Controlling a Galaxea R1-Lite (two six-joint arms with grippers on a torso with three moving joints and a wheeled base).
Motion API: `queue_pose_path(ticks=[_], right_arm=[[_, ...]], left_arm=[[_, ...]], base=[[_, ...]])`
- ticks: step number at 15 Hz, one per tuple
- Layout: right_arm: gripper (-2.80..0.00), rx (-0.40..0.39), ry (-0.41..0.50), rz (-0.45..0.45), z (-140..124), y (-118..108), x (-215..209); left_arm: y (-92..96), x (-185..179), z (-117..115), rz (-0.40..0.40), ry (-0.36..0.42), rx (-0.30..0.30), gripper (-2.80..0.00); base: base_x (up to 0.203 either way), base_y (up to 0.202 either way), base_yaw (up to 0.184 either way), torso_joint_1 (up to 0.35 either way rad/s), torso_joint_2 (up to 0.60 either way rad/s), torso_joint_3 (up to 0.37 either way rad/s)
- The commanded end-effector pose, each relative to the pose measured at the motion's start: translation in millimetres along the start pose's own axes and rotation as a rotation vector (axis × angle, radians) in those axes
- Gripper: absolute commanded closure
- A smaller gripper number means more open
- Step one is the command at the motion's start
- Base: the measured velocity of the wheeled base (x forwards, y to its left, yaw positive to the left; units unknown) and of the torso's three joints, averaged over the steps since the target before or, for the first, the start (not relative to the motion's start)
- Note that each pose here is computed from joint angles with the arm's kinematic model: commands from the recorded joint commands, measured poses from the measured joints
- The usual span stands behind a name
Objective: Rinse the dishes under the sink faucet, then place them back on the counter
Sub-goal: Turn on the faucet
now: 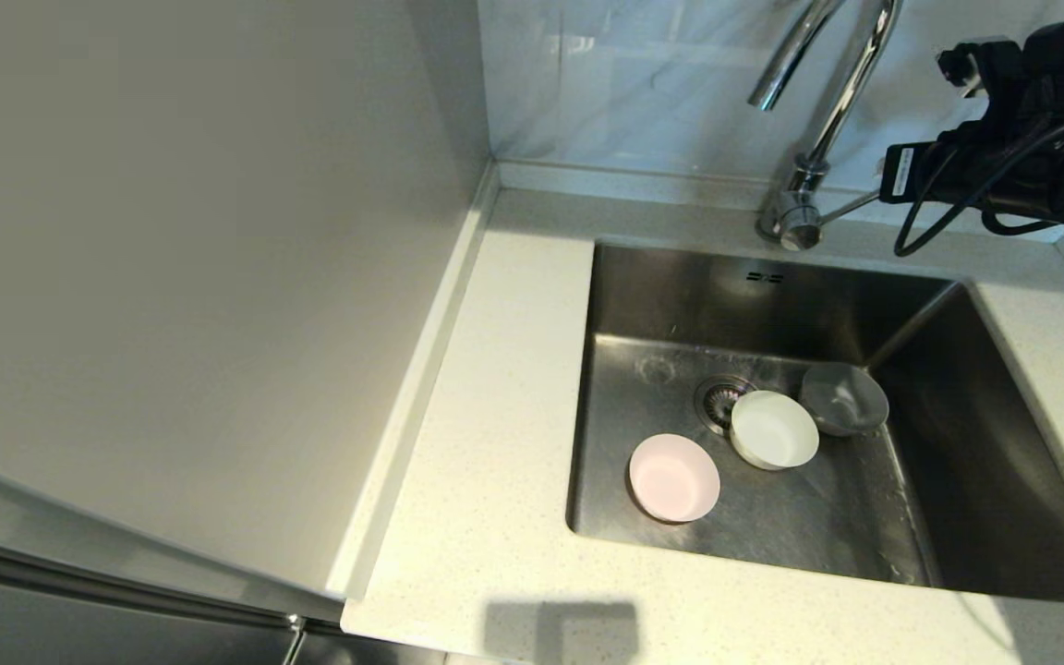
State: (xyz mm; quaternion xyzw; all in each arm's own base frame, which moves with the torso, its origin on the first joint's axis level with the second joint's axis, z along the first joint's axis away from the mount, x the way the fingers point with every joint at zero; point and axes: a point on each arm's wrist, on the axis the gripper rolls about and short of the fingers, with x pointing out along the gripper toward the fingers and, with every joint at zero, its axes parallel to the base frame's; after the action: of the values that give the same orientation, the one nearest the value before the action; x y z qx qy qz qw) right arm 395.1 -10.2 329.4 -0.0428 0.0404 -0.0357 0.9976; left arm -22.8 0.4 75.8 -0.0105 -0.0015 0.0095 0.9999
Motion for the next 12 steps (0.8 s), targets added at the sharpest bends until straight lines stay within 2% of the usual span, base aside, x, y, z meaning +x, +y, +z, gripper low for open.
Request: queue_pose_path(ticks=[1,9,12], right_arm=[[0.0,-0.001,0.003,0.001,-6.7,1.2,12.0],[0.0,-0.065,0.049,0.002,-18.2,0.3,14.2],[0.0,-0.146,0.07,0.01,-22.0,-10.4,5.3]], left_arm=[[0.0,-0.2,0.0,0.001,-0.003,0.001,0.0],[0.0,-0.2,0.0,0.001,-0.003,0.0,0.0],[0.0,-0.2,0.0,0.001,-0.003,0.0,0.0]], base=[[0.0,0.0,0.0,0.0,0.0,0.0],[0.0,0.0,0.0,0.0,0.0,0.0],[0.0,0.0,0.0,0.0,0.0,0.0]])
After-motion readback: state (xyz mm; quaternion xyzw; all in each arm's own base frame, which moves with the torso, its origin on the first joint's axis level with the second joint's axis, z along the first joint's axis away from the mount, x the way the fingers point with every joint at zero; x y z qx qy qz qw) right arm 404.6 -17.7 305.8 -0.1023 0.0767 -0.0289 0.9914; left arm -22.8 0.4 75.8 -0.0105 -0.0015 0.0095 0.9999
